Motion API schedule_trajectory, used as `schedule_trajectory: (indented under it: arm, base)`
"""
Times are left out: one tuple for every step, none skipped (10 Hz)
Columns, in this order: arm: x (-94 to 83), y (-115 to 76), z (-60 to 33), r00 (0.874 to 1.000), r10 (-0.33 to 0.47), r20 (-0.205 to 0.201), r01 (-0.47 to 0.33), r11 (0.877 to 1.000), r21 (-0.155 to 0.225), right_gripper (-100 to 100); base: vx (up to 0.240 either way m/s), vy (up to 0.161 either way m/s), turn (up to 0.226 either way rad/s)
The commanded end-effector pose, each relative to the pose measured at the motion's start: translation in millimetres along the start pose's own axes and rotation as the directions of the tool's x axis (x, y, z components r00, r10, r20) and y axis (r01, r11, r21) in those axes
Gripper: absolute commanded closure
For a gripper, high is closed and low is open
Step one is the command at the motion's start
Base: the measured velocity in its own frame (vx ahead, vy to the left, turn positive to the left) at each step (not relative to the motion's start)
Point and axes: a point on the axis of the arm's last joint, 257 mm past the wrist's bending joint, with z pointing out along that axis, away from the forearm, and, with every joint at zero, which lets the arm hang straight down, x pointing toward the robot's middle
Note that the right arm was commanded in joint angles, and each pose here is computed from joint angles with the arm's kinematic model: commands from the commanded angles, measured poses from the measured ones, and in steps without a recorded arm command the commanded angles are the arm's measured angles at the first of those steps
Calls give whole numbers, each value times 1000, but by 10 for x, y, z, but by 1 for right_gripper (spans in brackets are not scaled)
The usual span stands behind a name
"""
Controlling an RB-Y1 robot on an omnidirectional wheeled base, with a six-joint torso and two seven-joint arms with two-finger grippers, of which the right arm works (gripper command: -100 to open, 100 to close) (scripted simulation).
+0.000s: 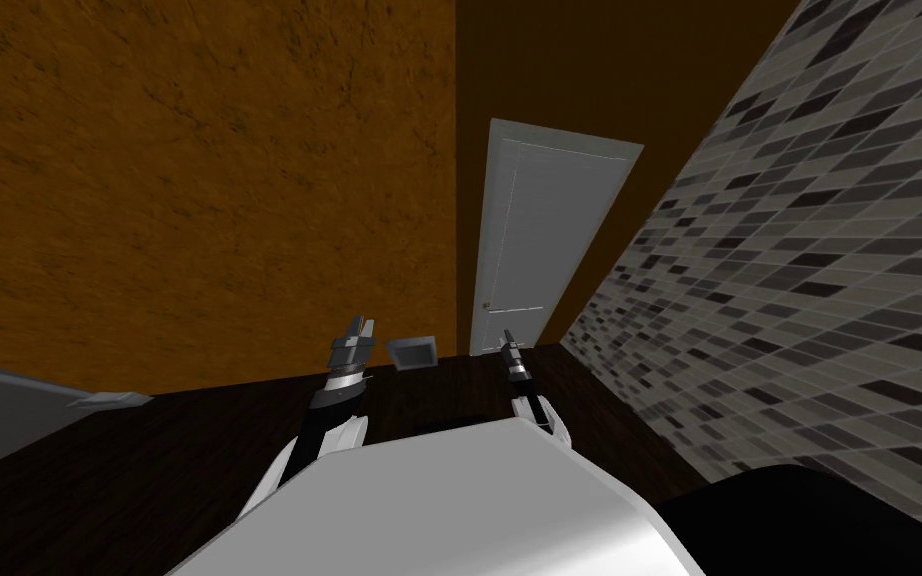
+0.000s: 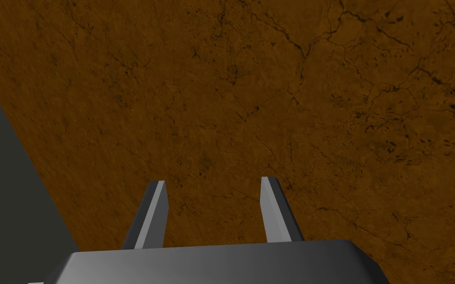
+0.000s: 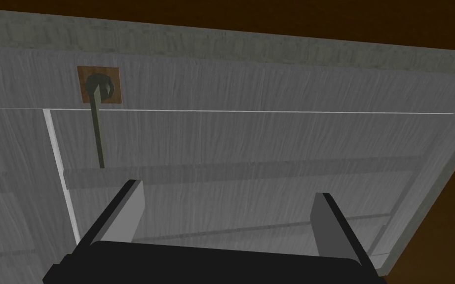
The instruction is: Pull the door open
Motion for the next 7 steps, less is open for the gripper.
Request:
schedule_trajectory:
  arm:
    - [-35,-109,-18,1000,3,2,-3,1000,18,-100]
    - [-56,-180,-33,1000,6,4,-6,1000,31,-100]
    - [-80,-265,-56,1000,8,7,-8,999,47,-100]
    - [-102,-338,-76,1000,10,9,-11,998,60,-100]
    - [-124,-409,-97,1000,12,11,-13,997,73,-100]
    - [-146,-478,-118,1000,14,14,-15,996,87,-100]
    - [-170,-546,-140,1000,16,17,-17,995,100,-100]
  base:
    - [43,-34,34]
    - [53,-43,51]
    - [90,-44,58]
    - [119,-55,64]
    - [98,-70,60]
    - [87,-51,57]
    - [93,-42,47]
